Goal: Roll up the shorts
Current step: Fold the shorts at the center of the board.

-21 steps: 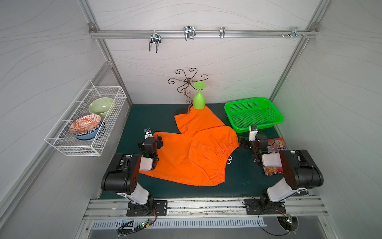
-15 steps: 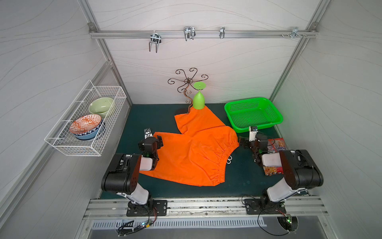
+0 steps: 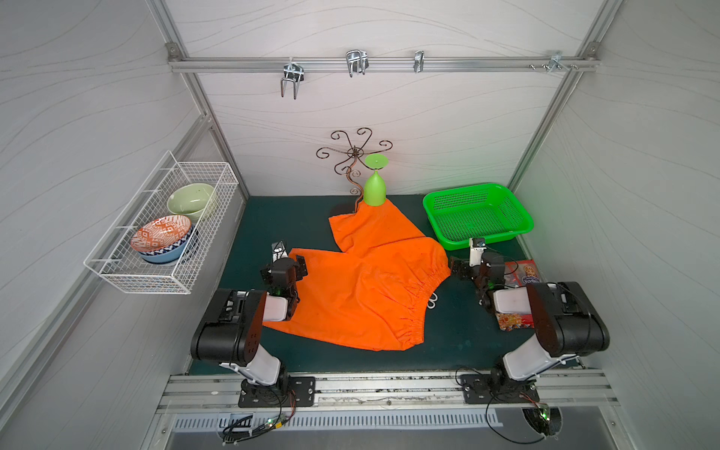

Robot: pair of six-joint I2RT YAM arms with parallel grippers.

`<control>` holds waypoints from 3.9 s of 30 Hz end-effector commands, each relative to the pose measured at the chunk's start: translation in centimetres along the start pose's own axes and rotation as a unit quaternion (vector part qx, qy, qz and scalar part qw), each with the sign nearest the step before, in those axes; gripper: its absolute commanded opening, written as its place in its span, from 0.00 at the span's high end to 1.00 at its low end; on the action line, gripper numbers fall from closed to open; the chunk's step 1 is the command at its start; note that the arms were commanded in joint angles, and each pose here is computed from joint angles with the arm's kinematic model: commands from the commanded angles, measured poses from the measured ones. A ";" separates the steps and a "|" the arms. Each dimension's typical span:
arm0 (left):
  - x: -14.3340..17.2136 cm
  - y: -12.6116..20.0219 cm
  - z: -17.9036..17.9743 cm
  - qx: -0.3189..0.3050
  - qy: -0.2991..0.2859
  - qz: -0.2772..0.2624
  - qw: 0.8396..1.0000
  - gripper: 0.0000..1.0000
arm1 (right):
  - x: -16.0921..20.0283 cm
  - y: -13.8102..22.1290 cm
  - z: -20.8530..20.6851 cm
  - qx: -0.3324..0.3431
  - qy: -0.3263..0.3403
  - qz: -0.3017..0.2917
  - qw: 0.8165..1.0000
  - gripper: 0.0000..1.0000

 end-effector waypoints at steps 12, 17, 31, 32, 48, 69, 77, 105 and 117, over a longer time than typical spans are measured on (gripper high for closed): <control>-1.8 0.2 -0.1 0.002 0.023 -0.046 0.999 0.01 | -1.3 0.1 -0.3 0.003 -0.005 -0.019 1.000 0.01; -1.9 0.0 -0.2 0.002 0.020 -0.040 0.999 0.01 | -1.3 0.0 -0.4 0.002 -0.006 -0.019 1.000 0.01; -11.8 4.0 1.1 -0.054 0.255 0.031 0.965 0.01 | -14.8 9.1 -3.5 0.066 -0.235 -0.032 0.969 0.01; -11.9 4.4 1.5 -0.063 0.296 0.042 0.952 0.01 | -14.4 10.2 -3.9 0.096 -0.315 0.037 0.943 0.01; -4.8 14.6 5.7 -0.185 0.320 0.287 0.884 0.33 | -9.8 16.0 8.7 -0.223 -0.205 0.290 0.908 0.18; 1.6 10.4 6.6 -0.322 0.285 0.369 0.824 0.34 | 2.8 20.0 15.7 -0.253 -0.089 0.443 0.855 0.16; 2.7 9.7 6.4 -0.321 0.291 0.388 0.814 0.47 | 3.9 19.2 18.4 -0.251 -0.067 0.444 0.858 0.17; -0.7 11.0 4.7 -0.214 0.326 0.390 0.834 1.00 | 2.8 17.4 17.5 -0.187 -0.090 0.418 0.884 0.97; -9.3 13.4 3.8 -0.138 0.310 0.310 0.888 1.00 | -2.3 24.6 14.6 -0.304 -0.062 0.375 0.874 0.99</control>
Point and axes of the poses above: each gripper's point midway between its finger pads, its own y axis back along the fingers, its own z axis along the line the jaws close on, x = y × z, the point moved 9 cm from there along y, back along the fingers, and after that the axes turned 8 degrees about y, right-handed, at the moved point
